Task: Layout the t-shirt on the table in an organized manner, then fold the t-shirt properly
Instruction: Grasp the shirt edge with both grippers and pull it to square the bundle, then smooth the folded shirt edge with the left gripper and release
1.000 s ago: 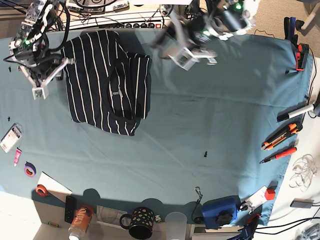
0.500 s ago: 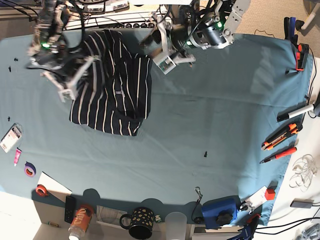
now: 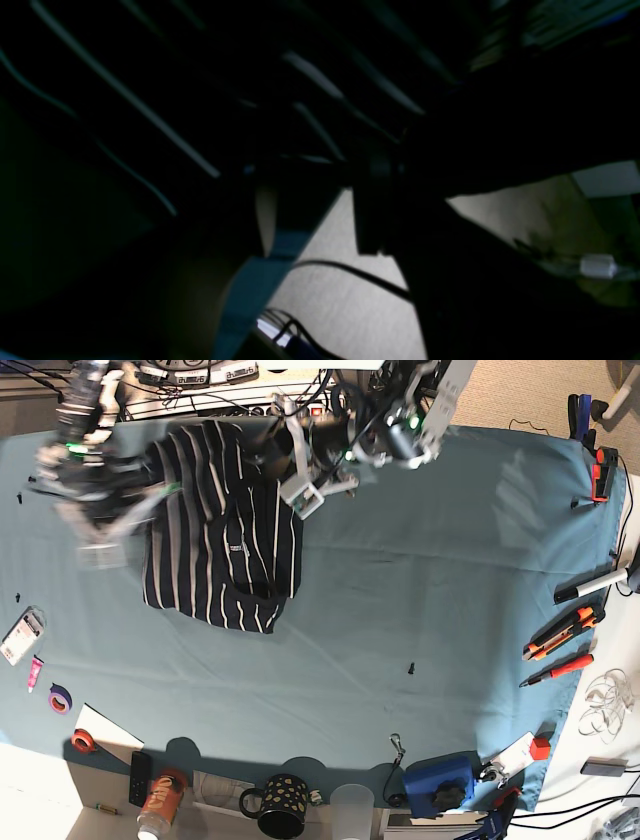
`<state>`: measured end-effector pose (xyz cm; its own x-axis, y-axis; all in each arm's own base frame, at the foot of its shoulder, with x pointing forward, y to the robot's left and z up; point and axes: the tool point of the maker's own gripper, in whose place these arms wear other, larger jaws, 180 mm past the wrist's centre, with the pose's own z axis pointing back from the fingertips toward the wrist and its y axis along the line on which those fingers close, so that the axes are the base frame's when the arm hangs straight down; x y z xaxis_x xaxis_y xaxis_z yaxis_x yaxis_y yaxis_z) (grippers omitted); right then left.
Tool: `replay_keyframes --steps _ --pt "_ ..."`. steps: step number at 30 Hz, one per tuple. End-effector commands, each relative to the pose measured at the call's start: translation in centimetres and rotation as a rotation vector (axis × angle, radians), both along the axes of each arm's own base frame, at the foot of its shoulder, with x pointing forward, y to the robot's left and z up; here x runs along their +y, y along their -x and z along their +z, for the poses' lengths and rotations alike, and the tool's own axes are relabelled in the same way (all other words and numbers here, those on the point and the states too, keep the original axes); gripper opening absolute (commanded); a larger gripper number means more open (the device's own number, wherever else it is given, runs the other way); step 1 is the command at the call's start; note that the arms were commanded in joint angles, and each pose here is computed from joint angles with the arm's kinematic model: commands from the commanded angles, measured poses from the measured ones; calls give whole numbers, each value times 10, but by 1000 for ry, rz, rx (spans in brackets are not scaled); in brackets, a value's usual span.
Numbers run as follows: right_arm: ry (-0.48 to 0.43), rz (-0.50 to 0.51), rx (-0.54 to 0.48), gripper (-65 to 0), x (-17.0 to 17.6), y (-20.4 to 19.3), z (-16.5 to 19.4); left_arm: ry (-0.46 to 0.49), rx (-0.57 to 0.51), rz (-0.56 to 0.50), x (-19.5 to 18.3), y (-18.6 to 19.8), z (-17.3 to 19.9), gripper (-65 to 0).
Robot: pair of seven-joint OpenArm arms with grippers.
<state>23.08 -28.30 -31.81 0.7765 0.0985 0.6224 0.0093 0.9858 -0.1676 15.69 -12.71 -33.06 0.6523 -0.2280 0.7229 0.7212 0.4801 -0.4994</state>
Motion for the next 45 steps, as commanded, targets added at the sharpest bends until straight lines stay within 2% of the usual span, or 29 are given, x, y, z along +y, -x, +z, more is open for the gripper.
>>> replay_keyframes --steps 1,5,10,16,21,25,33,35,36,38,45 --pt "30 -29 -50 -452 -14 -3 15 37 -13 6 -5 -6 7 -400" --pt "74 -160 -52 -452 -52 13 26 33 4 1 -9 -14 -4 -400" --pt "215 -269 -2 -452 -90 33 33 43 -4 -48 -21 -10 0 -400" --pt "231 -277 7 -452 -93 36 33 32 -29 -100 -36 3 2 -400" --pt "229 -281 25 -453 -93 38 31 13 -33 -4 -36 -14 3 -400" --pt "228 -284 34 -452 -93 40 30 -46 -42 17 -30 -20 -5 -400" --pt "228 -284 33 -452 -93 39 30 -61 13 87 -30 -26 -10 -401" --pt "228 -284 33 -453 -93 39 30 -77 14 108 -28 -29 -13 -447" --pt "228 -283 33 -452 -93 39 30 -85 9 112 -27 -30 -13 -496" --pt "229 -282 28 -452 -93 39 31 -90 4 112 -26 -30 -14 -644" --pt "232 -276 9 -452 -93 36 33 -90 -6 104 -26 -31 -9 -650"
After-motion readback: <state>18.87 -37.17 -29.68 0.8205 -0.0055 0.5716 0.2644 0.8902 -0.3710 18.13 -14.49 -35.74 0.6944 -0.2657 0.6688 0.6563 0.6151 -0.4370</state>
